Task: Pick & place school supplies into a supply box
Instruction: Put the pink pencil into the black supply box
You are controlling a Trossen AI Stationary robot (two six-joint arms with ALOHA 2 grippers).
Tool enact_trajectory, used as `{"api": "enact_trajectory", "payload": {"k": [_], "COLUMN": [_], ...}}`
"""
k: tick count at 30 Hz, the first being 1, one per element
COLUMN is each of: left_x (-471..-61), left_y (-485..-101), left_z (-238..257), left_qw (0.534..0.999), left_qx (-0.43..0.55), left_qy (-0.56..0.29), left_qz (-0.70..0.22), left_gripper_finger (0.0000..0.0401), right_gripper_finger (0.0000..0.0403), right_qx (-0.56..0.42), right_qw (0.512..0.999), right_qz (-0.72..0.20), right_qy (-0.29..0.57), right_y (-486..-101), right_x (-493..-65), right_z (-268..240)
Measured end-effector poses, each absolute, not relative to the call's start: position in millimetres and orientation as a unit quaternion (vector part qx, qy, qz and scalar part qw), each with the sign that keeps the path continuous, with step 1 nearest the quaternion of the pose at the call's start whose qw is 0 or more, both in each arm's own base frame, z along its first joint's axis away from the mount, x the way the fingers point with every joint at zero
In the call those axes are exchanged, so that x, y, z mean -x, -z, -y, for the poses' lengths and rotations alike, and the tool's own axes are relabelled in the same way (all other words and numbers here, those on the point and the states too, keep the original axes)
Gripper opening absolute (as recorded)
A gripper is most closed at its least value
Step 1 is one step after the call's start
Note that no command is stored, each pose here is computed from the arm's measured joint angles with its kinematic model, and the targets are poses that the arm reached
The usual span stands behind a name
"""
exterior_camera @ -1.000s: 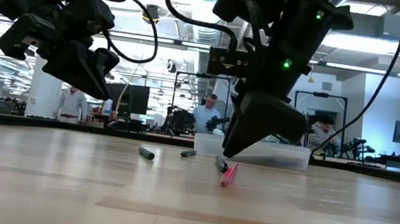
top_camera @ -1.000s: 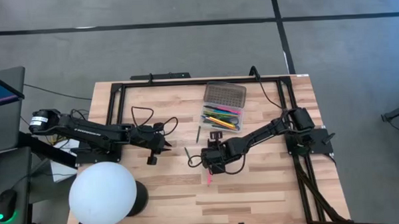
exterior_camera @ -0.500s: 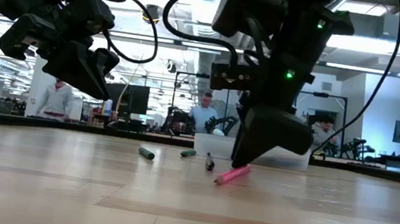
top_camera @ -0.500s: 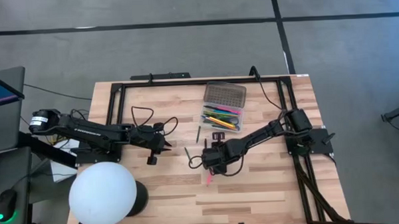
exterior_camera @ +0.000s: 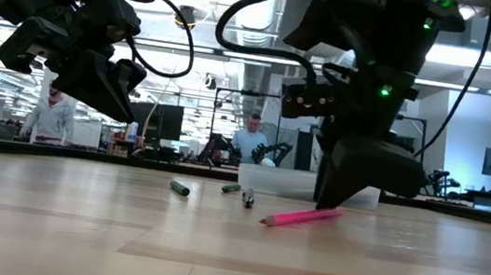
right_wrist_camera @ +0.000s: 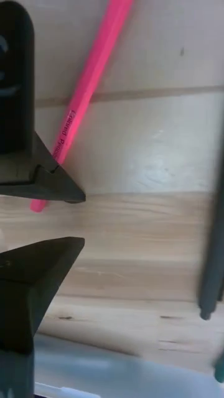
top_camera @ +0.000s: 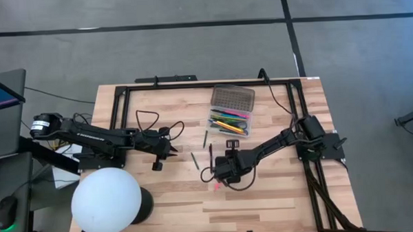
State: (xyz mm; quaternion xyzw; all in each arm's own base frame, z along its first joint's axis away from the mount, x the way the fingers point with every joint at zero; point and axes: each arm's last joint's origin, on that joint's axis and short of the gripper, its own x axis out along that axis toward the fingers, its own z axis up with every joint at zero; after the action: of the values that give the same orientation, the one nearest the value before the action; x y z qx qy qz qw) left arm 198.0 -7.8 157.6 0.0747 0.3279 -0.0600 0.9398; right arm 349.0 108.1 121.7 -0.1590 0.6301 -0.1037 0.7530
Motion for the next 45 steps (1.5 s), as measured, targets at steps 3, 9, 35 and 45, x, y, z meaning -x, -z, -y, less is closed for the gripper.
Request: {"api": "enact_trajectory", "payload": {"k": [3, 9, 35, 45], "left_x": [-198.0, -198.0, -198.3, -198.6], "left_y": [-157.7, -157.7, -157.8, -158.2], "left_z": [7.8, 7.8, 7.7, 7.7], "left_qw": [0.940, 0.940, 0.940, 0.940], "left_qx": [-0.075, -0.075, -0.080, -0.084], "left_qy": [0.060, 0.060, 0.061, 0.062], "left_qz": [-0.328, -0.328, -0.326, -0.324], "left_gripper_finger": [0.0068, 0.0068, 0.0068, 0.0068], "right_gripper_finger": [0.0102, 0.0102, 0.0102, 0.0102], "right_qx": [0.162, 0.164, 0.204, 0.164], "right_qw": [0.751, 0.750, 0.791, 0.783], "right_qz": [-0.632, -0.634, -0.573, -0.590], "right_qy": [0.101, 0.097, -0.062, -0.108], "right_y": [-121.5, -121.3, -148.7, -146.4], "right_x": [-346.3, -342.5, -356.2, -355.7], "right_z": [-113.2, -121.0, -147.4, -144.8]}}
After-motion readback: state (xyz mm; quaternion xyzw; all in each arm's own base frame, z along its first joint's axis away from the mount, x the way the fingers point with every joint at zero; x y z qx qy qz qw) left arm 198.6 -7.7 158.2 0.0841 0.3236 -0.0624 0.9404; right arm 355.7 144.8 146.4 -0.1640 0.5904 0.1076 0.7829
